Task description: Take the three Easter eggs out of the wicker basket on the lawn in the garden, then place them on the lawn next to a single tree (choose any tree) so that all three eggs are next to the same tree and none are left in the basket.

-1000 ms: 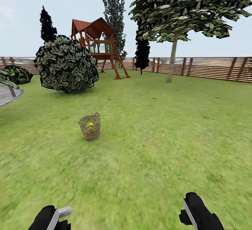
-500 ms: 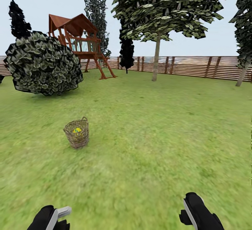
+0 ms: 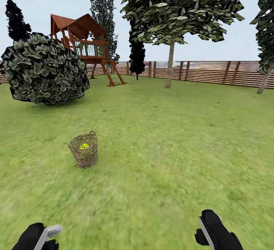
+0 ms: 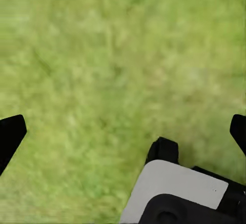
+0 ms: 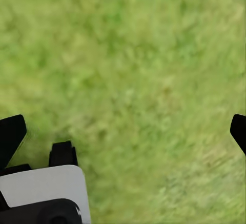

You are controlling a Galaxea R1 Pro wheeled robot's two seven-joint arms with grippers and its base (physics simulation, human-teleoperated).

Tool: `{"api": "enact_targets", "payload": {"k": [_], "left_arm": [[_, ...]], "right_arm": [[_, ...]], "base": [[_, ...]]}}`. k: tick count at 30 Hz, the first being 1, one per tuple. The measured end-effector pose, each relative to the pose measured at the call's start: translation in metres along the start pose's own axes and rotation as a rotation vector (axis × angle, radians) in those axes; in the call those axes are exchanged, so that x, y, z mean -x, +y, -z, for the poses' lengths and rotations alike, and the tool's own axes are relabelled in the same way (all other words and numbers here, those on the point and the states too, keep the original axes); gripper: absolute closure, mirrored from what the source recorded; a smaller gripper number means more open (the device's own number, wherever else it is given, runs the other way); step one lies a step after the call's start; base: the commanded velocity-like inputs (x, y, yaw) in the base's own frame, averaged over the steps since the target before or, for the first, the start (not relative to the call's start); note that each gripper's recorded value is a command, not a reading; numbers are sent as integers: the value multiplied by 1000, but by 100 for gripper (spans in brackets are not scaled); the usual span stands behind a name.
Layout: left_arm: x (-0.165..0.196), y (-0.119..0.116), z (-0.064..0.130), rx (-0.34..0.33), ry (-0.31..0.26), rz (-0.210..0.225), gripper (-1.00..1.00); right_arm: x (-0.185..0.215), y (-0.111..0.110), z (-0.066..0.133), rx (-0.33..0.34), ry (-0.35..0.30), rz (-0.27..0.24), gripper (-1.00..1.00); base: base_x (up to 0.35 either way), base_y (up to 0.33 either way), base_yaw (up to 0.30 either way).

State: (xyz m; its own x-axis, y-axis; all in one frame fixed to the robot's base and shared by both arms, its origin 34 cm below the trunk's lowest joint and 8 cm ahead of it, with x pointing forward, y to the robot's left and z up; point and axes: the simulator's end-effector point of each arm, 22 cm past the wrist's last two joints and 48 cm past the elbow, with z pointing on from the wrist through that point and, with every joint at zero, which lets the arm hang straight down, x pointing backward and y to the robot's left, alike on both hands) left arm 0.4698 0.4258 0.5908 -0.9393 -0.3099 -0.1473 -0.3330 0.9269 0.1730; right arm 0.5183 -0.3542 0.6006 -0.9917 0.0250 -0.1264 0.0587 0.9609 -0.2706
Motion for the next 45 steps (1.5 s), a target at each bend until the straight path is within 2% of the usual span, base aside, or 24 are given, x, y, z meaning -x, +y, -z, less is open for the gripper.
{"api": "enact_targets", "payload": {"k": [3, 6, 30, 45], "left_arm": [[4, -2, 1, -58, -5, 0, -100], [4, -6, 1, -80, -3, -3, -100], [7, -1, 2, -82, -8, 3, -100], [7, -1, 2, -82, -9, 4, -100]], "right_arm": [[-1, 1, 0, 0, 1, 3, -100], [-1, 1, 0, 0, 1, 2, -100], [-1, 1, -1, 2, 2, 0, -100], [-1, 2, -1, 3, 2, 0, -100]], "base": [[326, 87, 0], [332, 22, 0], [336, 1, 0], [341, 86, 0]]}}
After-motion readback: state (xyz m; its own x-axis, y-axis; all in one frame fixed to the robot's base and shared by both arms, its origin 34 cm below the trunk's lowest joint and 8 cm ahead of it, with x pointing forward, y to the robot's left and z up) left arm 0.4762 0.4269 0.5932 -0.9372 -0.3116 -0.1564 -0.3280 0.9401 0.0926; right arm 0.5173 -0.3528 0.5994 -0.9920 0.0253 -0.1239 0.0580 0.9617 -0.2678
